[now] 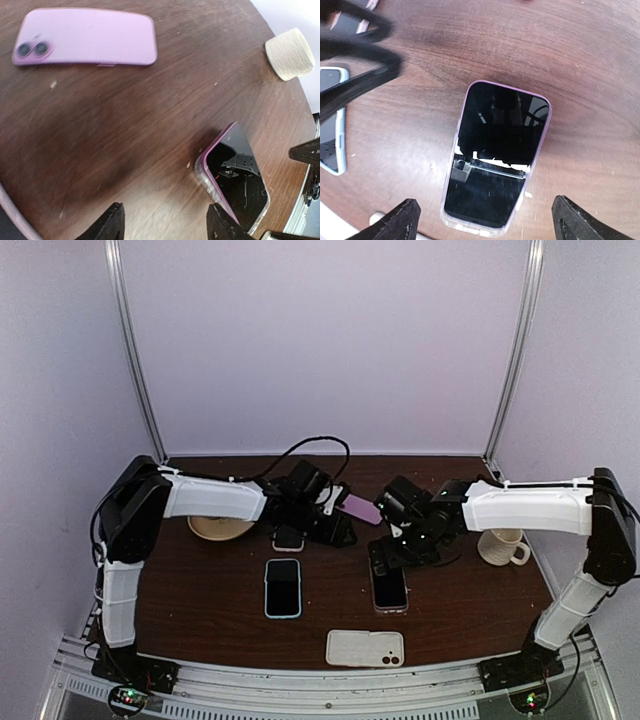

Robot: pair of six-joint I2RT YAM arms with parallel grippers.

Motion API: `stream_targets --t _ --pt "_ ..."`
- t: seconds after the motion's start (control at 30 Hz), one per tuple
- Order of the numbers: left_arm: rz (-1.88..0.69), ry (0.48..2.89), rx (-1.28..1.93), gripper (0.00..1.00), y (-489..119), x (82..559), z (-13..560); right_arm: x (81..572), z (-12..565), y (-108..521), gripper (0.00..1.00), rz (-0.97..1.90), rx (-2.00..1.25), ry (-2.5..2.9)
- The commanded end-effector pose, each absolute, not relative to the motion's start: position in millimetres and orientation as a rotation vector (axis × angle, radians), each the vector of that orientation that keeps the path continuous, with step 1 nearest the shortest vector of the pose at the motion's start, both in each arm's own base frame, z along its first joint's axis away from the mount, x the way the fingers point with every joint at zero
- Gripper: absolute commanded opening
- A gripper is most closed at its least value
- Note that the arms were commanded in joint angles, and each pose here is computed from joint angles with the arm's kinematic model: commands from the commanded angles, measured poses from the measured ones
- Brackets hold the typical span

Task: Put the phone into the phone case
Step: Press the phone onto the phone case.

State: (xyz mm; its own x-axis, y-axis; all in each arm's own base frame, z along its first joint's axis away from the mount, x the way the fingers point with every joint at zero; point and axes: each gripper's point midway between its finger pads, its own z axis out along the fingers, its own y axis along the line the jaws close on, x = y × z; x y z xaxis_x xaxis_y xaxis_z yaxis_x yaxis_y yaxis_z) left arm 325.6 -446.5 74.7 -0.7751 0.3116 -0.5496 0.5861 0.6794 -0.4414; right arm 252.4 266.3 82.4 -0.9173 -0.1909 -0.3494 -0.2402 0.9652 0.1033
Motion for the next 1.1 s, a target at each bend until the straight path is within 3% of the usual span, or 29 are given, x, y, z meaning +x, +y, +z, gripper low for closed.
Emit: stream_targets --t 0.0,0.13,0.27,0.53,0.83,1.07 --pt "-0.916 2.352 0.874 0.54 -485 335 92 228 86 249 0.94 0.217 -0.324 2.844" --pt "-0.804 2.330 0.966 0.50 -501 352 79 205 82 243 0.78 0.292 -0.303 2.884" --pt "-0.679 2.350 1.087 0.48 -513 363 59 187 73 236 0.52 0.360 -0.269 2.897" --pt "-0.522 2.245 1.276 0.46 -531 352 30 175 39 245 0.26 0.434 -0.234 2.937" --pt "-0.436 2.178 1.470 0.45 -529 335 12 176 10 241 0.16 0.370 -0.202 2.967" --pt "-0.402 2.005 1.839 0.45 -526 269 -10 191 11 245 0.11 0.326 -0.191 2.921"
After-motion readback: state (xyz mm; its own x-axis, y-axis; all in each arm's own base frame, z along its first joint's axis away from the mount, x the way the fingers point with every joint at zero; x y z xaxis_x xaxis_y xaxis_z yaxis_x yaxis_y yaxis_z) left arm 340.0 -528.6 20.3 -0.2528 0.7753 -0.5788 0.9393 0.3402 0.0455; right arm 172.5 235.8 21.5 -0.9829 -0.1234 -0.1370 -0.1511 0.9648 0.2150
